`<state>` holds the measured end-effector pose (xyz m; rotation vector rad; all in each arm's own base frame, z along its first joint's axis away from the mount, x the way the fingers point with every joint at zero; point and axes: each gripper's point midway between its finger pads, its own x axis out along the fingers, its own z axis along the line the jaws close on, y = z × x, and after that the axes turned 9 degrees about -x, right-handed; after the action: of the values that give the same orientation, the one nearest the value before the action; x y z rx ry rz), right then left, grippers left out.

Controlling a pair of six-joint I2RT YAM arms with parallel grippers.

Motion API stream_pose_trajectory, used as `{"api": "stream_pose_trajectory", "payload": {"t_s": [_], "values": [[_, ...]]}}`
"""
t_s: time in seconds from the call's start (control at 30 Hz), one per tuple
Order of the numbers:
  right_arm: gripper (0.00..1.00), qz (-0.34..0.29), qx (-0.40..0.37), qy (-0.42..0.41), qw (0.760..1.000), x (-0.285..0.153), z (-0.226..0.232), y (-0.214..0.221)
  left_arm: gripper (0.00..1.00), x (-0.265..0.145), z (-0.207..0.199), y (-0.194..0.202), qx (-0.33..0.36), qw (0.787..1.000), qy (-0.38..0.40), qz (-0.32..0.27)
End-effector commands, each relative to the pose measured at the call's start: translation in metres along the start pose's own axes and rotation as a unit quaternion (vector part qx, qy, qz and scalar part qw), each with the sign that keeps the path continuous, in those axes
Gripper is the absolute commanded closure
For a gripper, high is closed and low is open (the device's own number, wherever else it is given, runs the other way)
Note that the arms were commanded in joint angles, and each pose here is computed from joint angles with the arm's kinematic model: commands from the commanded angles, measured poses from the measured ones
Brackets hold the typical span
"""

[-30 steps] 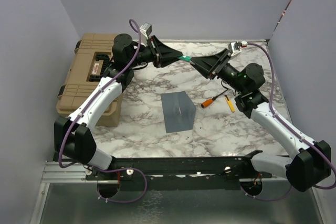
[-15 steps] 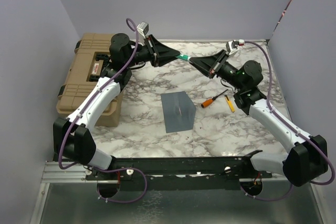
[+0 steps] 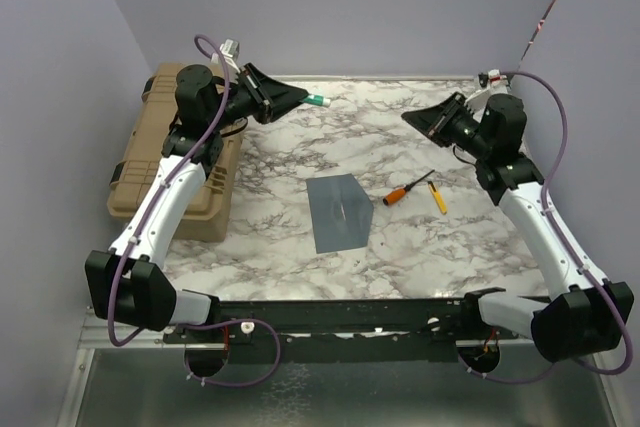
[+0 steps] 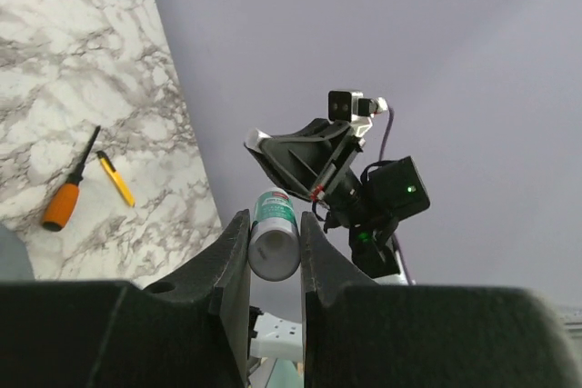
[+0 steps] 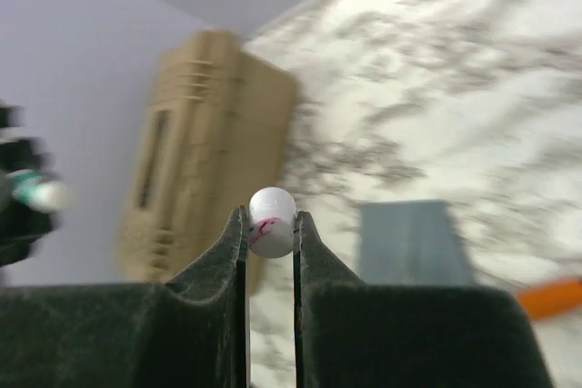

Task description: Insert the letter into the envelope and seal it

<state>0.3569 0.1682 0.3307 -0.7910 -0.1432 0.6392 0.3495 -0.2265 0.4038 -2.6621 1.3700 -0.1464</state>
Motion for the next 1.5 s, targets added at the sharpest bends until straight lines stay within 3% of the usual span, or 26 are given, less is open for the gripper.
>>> {"api": "stream_pose_trajectory", "payload": {"t_s": [0.0,0.1,0.23,0.47,0.73,0.93,1.13,1.23,1.33,1.4,1.47], "values": [[0.99,0.161,-0.088,0.316,0.931,-0.047,-0.151,0.078,1.0,0.001,0.029,0.007,0.022,0.999,-0.041,0.011],[0.99,0.221,-0.084,0.388,0.891,-0.07,-0.192,0.113,1.0,0.006,0.045,0.016,0.031,0.997,-0.068,0.023],[0.99,0.257,-0.064,0.41,0.873,-0.081,-0.214,0.148,1.0,0.013,0.065,0.026,0.045,0.993,-0.103,0.034],[0.89,0.292,-0.071,0.461,0.835,-0.096,-0.249,0.177,1.0,0.025,0.088,0.043,0.054,0.988,-0.134,0.054],[0.82,0.308,-0.082,0.471,0.822,-0.09,-0.272,0.191,1.0,0.036,0.098,0.059,0.057,0.985,-0.146,0.075],[0.45,0.299,-0.089,0.459,0.832,-0.085,-0.262,0.18,1.0,0.036,0.099,0.064,0.061,0.984,-0.149,0.083],[0.33,0.279,-0.111,0.429,0.852,-0.077,-0.229,0.144,1.0,0.036,0.099,0.071,0.067,0.982,-0.149,0.095],[0.32,0.262,-0.147,0.352,0.886,-0.063,-0.191,0.117,1.0,0.038,0.096,0.076,0.071,0.981,-0.145,0.107],[0.31,0.239,-0.197,0.154,0.938,-0.039,-0.117,0.103,1.0,0.04,0.092,0.084,0.078,0.98,-0.137,0.125],[0.28,0.23,-0.214,0.011,0.949,-0.031,-0.067,0.105,1.0,0.041,0.09,0.09,0.079,0.978,-0.131,0.141],[0.26,0.223,-0.222,-0.109,0.943,-0.032,-0.021,0.107,1.0,0.042,0.088,0.095,0.079,0.977,-0.124,0.156]]}}
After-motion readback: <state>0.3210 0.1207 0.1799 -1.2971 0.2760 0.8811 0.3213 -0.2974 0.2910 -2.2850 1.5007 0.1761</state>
